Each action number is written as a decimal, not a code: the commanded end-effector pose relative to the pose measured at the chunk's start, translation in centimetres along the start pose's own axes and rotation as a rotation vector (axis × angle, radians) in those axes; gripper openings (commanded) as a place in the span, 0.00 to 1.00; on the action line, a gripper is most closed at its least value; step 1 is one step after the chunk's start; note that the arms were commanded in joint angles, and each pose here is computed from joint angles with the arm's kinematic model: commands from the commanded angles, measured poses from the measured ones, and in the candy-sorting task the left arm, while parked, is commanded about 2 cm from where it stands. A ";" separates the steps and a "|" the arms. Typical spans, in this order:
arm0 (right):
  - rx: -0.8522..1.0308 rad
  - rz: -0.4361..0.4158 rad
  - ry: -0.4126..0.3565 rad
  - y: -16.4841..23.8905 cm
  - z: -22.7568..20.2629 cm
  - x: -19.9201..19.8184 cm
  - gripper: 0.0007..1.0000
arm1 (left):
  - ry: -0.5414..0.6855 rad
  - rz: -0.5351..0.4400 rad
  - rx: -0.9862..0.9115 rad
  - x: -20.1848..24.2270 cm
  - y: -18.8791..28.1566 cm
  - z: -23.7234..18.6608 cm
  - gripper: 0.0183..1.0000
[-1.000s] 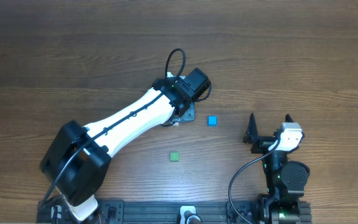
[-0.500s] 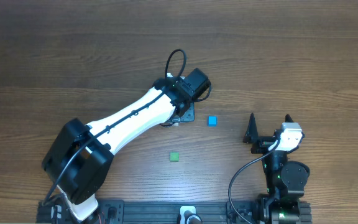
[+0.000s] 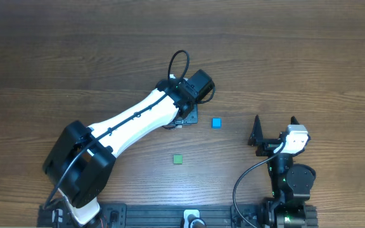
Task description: Stack Cubes
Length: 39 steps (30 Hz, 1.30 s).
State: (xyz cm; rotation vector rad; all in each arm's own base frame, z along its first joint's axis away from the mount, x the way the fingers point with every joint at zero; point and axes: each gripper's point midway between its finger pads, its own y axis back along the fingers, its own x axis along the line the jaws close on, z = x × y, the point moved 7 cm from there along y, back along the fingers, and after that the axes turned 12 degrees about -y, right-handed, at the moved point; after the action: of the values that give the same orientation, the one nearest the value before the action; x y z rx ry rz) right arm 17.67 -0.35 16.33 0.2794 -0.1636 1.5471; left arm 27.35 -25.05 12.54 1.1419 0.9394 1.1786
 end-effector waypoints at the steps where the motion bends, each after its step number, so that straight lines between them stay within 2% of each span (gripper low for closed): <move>1: 0.000 0.006 0.005 0.0 -0.1 0.0 0.99 | 0.020 0.018 0.010 0.4 -0.5 0.0 0.19; 21: -0.001 0.006 0.005 0.0 -0.1 0.0 0.99 | 0.017 0.026 0.029 0.3 -1.2 -0.2 0.23; 27: -0.001 0.006 0.005 0.0 -0.1 0.0 0.99 | 0.018 0.022 0.023 0.3 -1.2 -0.1 0.37; 34: 0.000 0.006 0.004 0.0 -0.1 0.0 0.99 | 0.018 0.022 0.020 0.2 -1.2 0.0 0.41; 37: -0.001 0.006 0.005 0.0 -0.1 0.0 0.99 | 0.021 0.022 0.005 0.2 -1.2 0.2 0.51; 39: 0.000 0.006 0.004 0.0 -0.1 0.0 0.99 | 0.032 0.025 -0.016 0.3 -1.1 0.6 0.67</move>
State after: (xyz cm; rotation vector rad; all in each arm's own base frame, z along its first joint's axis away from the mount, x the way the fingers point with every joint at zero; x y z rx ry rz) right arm 17.67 -0.35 16.33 0.2800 -0.1642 1.5470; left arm 27.68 -25.33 12.02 1.1284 0.9449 1.1888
